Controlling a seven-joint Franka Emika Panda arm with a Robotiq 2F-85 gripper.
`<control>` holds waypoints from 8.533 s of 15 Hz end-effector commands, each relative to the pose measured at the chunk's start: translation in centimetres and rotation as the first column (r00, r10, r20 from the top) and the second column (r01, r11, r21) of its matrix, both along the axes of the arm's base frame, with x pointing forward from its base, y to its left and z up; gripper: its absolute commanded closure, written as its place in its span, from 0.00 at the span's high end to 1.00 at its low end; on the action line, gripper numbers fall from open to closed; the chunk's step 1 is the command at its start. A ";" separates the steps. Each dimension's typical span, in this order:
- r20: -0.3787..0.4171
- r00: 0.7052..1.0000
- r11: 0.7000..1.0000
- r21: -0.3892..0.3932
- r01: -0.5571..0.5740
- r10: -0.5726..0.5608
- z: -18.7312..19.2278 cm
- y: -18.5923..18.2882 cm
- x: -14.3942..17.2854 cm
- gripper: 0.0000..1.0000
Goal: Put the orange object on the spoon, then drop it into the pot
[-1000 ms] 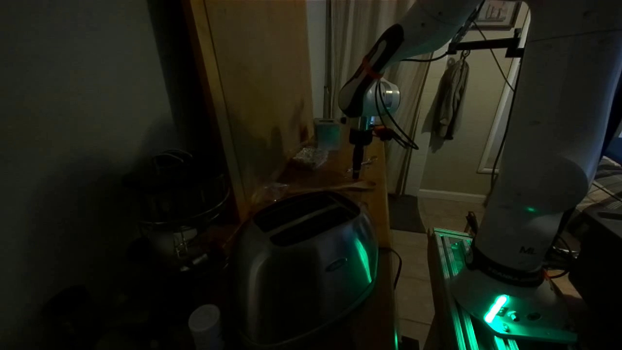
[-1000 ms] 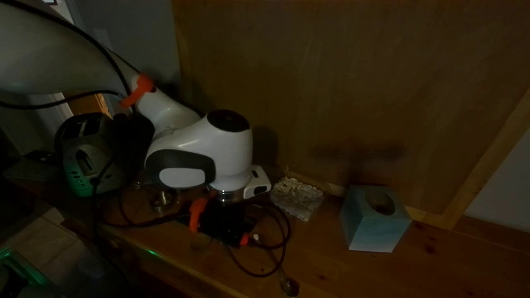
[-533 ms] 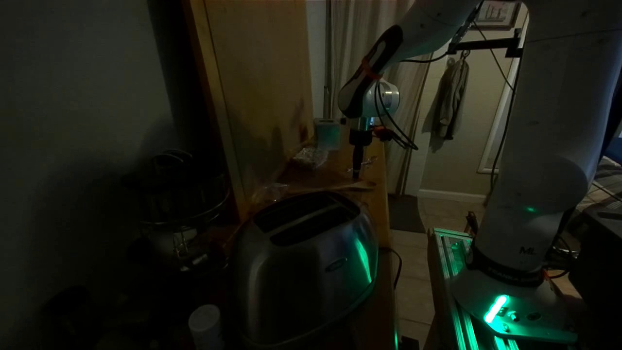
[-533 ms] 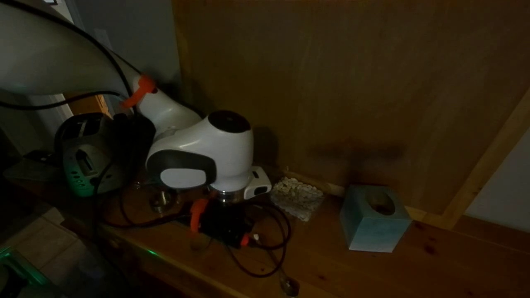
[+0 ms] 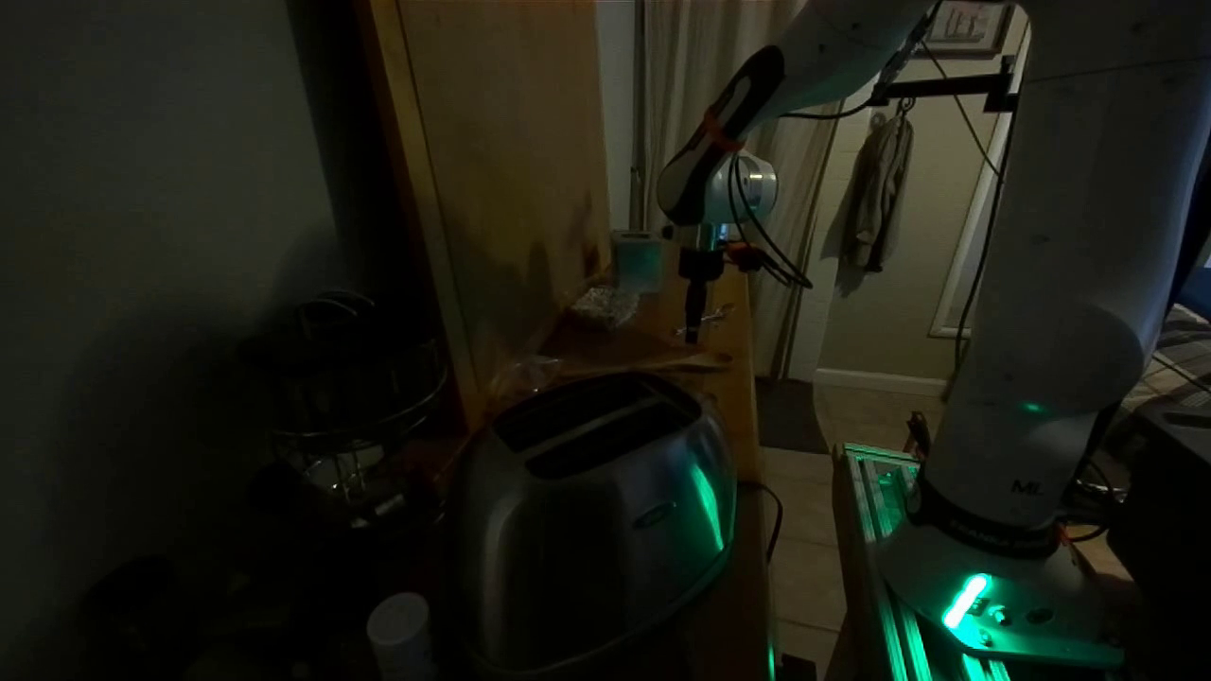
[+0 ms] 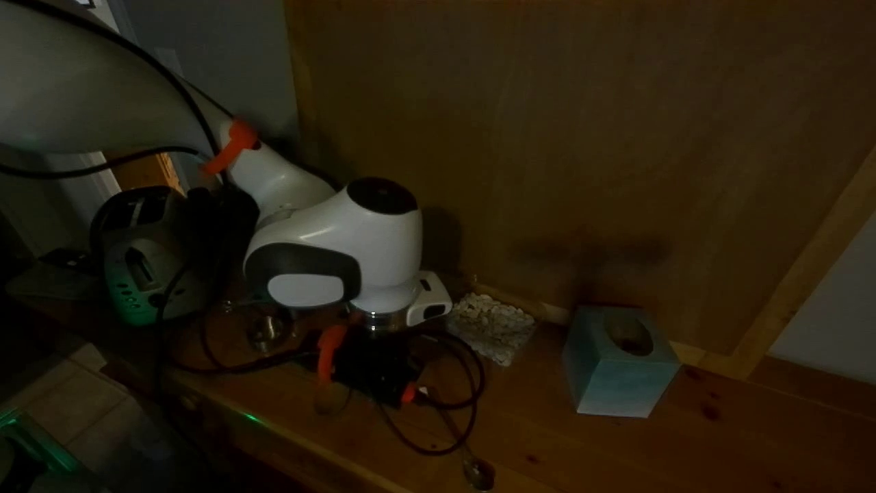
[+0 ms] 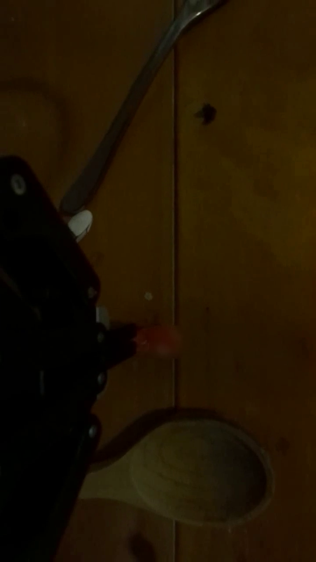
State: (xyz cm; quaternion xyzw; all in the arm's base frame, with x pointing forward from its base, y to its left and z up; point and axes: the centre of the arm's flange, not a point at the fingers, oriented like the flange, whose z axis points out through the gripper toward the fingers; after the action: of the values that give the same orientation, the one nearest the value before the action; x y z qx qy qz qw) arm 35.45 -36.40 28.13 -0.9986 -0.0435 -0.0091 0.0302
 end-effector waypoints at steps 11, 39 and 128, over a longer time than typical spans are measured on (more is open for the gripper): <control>-0.055 0.998 0.983 0.178 -0.032 0.042 1.9 2.0 -1.4 0.04; 0.110 0.946 0.920 0.226 -0.322 0.304 3.2 6.6 1.2 1.00; 0.185 0.896 0.912 -0.013 -0.409 0.405 -2.2 8.8 7.6 0.17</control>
State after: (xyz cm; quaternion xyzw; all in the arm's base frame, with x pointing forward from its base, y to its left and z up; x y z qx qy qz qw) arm 42.55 -27.01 26.26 -0.9598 -0.2559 -0.1047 0.0475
